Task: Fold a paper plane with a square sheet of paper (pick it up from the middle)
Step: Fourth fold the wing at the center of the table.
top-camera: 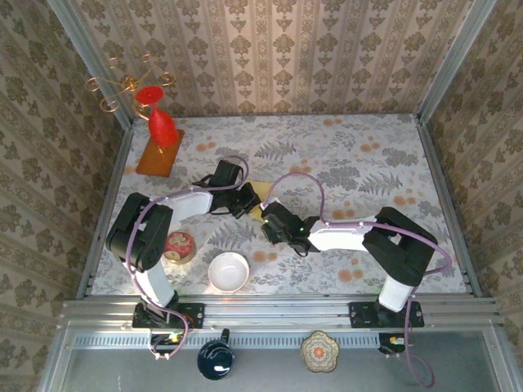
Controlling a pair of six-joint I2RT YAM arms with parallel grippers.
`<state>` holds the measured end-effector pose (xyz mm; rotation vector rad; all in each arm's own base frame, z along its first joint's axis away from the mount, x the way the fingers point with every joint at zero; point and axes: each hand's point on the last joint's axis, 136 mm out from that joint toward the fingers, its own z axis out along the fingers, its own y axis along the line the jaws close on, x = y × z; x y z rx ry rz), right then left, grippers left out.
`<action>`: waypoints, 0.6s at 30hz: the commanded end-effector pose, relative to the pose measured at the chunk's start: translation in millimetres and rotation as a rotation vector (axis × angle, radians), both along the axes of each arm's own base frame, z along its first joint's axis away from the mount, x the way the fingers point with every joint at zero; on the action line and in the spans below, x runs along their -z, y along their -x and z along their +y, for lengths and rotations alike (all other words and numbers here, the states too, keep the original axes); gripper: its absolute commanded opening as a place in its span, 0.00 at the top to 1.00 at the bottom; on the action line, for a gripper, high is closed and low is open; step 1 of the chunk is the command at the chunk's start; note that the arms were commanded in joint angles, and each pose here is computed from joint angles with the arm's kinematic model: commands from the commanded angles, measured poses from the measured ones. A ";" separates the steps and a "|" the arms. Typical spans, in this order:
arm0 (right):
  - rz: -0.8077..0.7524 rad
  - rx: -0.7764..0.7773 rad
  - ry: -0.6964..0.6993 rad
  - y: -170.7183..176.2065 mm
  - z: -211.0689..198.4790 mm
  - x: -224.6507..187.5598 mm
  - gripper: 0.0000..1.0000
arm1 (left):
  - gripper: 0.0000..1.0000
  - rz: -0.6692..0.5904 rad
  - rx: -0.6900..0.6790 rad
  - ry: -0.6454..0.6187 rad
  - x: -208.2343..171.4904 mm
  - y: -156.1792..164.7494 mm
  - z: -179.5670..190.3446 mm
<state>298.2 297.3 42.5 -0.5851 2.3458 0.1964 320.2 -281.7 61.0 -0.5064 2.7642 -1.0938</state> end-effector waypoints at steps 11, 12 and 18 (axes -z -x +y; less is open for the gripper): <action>-0.068 0.047 0.059 -17.9 -1.1 2.6 0.63 | 0.92 0.004 -0.008 -0.001 -8.0 -0.5 -2.2; -0.068 0.047 0.060 -17.9 -1.0 3.2 0.63 | 0.92 0.005 -0.007 0.000 -8.0 -0.4 -2.3; -0.067 0.036 0.078 -17.8 -2.0 6.9 0.66 | 0.90 -0.004 0.000 -0.002 -9.2 -1.3 -2.7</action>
